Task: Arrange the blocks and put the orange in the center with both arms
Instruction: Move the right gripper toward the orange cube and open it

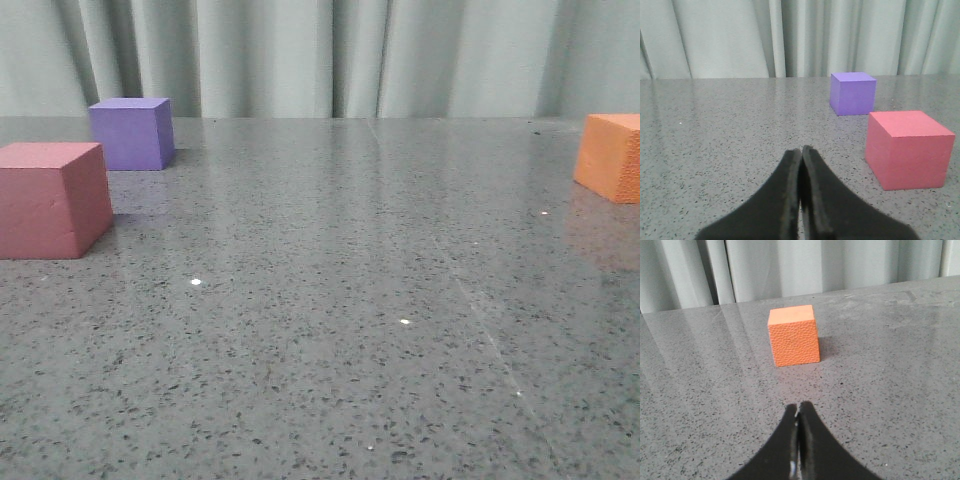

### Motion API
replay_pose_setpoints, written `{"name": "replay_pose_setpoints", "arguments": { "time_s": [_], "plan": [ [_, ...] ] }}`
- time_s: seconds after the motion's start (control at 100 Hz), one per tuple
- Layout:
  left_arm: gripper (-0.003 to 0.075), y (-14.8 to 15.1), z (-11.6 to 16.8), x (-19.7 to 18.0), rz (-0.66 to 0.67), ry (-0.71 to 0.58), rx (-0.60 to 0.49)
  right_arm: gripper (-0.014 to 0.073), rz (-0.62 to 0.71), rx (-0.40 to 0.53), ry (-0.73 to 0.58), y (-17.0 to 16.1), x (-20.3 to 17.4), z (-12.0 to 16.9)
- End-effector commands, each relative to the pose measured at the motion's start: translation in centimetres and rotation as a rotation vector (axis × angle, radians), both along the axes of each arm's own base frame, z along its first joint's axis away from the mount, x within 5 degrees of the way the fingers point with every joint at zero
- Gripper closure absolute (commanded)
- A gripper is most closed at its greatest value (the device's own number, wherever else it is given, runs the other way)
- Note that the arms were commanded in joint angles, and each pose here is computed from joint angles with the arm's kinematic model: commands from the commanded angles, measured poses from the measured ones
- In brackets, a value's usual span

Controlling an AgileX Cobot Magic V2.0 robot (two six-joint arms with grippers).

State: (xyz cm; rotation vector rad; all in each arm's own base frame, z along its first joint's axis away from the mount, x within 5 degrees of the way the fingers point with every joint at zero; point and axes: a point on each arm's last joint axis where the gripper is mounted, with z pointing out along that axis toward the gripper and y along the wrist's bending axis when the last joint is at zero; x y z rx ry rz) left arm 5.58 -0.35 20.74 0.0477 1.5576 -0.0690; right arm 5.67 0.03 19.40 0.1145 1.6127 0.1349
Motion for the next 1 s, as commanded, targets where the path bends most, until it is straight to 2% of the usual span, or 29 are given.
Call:
{"name": "replay_pose_setpoints", "arguments": {
  "time_s": [0.0,0.62,0.83,0.88,0.99],
  "plan": [
    [0.0739,-0.1,-1.0,0.0,-0.015,-0.049,-0.005,0.0715,0.006,-0.007,-0.110,0.1,-0.2,1.3],
    [0.0739,-0.1,-1.0,0.0,-0.015,-0.049,-0.005,0.0715,0.007,-0.007,-0.114,0.1,-0.2,1.3],
    [0.0739,-0.1,-1.0,0.0,-0.015,-0.049,-0.005,0.0715,0.029,-0.002,-0.292,0.3,-0.6,3.5],
    [0.0739,-0.1,-1.0,0.0,-0.015,-0.049,-0.005,0.0715,0.024,0.010,-0.290,0.2,-0.8,4.6],
    [0.0739,-0.1,-1.0,0.0,-0.015,-0.049,-0.005,0.0715,-0.009,0.017,-0.165,-0.1,-1.2,6.8]
  ]
}}
